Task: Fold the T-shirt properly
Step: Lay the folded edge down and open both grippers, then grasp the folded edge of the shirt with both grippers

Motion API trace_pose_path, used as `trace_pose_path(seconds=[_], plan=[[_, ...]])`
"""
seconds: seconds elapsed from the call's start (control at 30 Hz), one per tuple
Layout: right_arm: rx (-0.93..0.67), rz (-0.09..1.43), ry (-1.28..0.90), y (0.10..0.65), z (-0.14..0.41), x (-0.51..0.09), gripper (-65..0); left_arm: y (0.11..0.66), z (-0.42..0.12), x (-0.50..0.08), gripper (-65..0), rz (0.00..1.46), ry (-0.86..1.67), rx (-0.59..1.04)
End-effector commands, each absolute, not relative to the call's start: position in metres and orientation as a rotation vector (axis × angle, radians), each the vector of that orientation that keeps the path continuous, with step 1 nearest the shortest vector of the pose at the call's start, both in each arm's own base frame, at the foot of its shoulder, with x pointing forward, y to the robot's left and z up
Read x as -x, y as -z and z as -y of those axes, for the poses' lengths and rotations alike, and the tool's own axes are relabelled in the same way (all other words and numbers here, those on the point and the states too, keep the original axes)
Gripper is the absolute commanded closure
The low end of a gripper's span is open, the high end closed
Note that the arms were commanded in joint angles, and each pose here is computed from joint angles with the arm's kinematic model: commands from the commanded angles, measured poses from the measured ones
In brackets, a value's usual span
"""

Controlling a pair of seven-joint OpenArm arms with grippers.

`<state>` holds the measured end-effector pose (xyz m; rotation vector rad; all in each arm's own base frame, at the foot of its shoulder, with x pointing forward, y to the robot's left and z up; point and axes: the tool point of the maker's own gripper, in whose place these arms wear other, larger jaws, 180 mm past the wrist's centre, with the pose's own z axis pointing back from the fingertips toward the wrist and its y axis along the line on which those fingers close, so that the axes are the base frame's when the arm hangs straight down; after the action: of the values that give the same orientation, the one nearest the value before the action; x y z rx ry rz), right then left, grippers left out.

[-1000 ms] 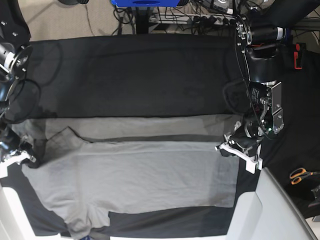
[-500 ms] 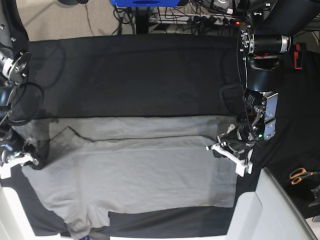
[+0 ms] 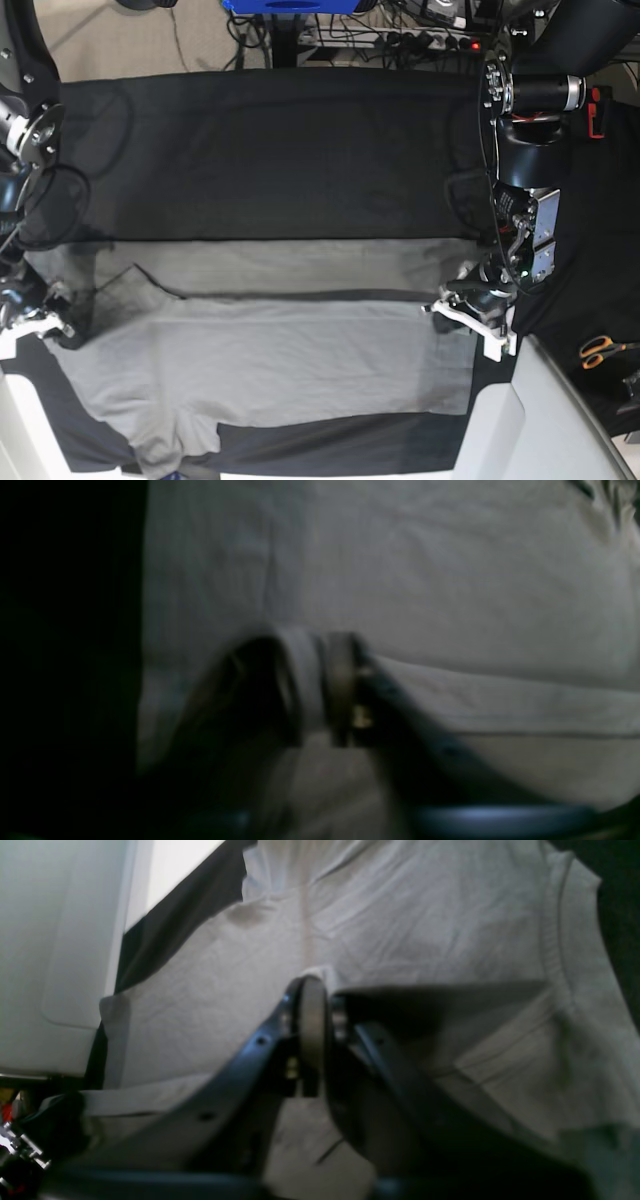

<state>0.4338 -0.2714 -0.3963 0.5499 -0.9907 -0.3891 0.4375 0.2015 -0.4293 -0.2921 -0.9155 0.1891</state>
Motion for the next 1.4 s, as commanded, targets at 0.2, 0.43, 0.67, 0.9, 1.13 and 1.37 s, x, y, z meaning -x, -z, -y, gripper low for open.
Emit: trace_pose_path(seconds=[0.2,0.43,0.67,0.9,1.13,1.37], plan=[[-0.552,1.081,0.395,0.370,0.283,-0.449,-52.1,0.403,-0.208,-0.457,-53.6,1.004,-0.196,0.297],[-0.514,1.119,0.423,0.362,0.306,-0.436,-56.9,0.409,-0.220,-0.445,-54.5,0.993,-0.191,0.273],[-0.439,1.064,0.652,0.385,0.355,-0.349,-56.9,0.399,-0.231,-0.381,-54.8,1.040,-0.050,0.201],[-0.500,0.974,0.818,0.438,0.340,-0.320,-56.9,0.419,-0.232,-0.328,-54.1,0.982,-0.032,0.186],[-0.571,0.974,0.979,0.468,0.337,-0.326,-56.9,0.436,-0.256,-0.294,-54.1,0.952,-0.173,0.156],[-0.632,1.008,1.059,0.465,0.336,-0.353,-56.9,0.452,-0.266,-0.274,-54.1,0.868,-0.280,0.152]])
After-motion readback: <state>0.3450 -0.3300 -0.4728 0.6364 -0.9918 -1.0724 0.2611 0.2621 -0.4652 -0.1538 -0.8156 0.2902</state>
